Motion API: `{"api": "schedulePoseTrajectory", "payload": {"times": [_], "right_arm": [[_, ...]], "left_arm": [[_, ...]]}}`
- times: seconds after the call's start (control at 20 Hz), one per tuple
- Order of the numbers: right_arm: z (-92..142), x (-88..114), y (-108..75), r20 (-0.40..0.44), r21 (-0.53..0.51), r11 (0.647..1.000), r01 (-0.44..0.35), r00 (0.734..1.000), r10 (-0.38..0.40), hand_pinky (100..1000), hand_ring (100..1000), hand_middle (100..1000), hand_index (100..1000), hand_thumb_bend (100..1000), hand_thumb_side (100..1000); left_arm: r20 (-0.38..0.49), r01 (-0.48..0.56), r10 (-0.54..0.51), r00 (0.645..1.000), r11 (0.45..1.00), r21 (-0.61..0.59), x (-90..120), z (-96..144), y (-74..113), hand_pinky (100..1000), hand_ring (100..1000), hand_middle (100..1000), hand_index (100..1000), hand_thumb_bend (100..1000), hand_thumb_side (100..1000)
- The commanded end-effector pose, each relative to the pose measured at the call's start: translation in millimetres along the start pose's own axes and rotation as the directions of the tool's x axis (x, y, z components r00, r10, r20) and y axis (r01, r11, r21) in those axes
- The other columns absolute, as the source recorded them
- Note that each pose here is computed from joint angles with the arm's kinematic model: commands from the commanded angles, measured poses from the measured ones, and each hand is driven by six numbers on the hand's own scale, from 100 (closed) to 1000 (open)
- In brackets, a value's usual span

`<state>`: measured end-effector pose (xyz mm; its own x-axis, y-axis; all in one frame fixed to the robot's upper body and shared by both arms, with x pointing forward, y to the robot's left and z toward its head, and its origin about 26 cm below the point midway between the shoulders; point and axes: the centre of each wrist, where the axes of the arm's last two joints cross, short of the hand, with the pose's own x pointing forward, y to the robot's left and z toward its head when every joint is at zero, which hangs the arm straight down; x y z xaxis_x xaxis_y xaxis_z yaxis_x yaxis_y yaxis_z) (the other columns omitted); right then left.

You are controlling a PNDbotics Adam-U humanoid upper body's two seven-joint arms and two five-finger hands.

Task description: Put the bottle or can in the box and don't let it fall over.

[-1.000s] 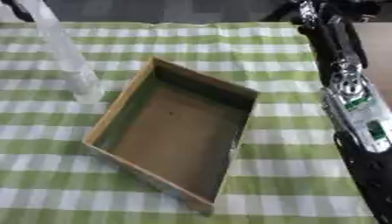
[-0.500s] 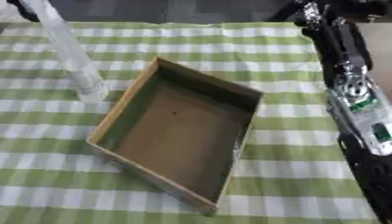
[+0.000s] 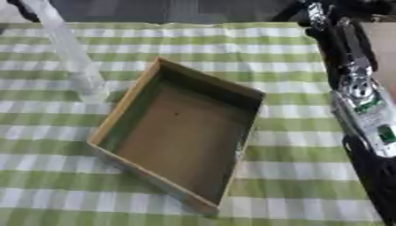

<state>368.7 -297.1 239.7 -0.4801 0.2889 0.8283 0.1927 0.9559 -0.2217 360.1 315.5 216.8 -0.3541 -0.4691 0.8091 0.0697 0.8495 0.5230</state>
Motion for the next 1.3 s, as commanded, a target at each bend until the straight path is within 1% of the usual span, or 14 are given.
{"api": "schedulePoseTrajectory", "payload": {"times": [0.05,0.5,0.95,1.15,1.3], "right_arm": [[-3.5,8.7,-2.5,0.028,0.004,1.0,-0.001,1.0,0.001,894,807,902,866,100,764],[-3.5,8.5,-1.3,0.028,0.008,1.0,0.002,1.0,-0.003,894,806,902,866,100,763],[-3.5,8.2,-1.0,0.027,0.01,1.0,0.003,1.0,-0.003,894,806,902,866,100,765],[-3.4,7.9,-0.5,0.026,0.012,1.0,0.003,1.0,-0.004,894,806,902,866,100,766],[-3.5,7.9,-0.7,0.025,0.011,1.0,0.003,1.0,-0.004,894,806,902,866,100,766]], "left_arm": [[0.009,0.011,-0.011,1.0,1.0,-0.017,6.9,-8.5,5.6,1000,741,789,845,565,460],[0.062,0.029,-0.025,0.998,0.997,-0.071,21.6,-33.2,1.0,1000,746,795,853,569,459],[0.108,0.028,-0.014,0.994,0.991,-0.132,31.0,-49.6,2.0,1000,770,813,859,586,459],[0.121,0.032,-0.013,0.993,0.987,-0.158,33.1,-56.5,2.4,1000,774,819,867,591,478],[0.139,0.039,-0.014,0.99,0.983,-0.181,36.8,-60.4,1.6,1000,777,824,875,606,513]]}}
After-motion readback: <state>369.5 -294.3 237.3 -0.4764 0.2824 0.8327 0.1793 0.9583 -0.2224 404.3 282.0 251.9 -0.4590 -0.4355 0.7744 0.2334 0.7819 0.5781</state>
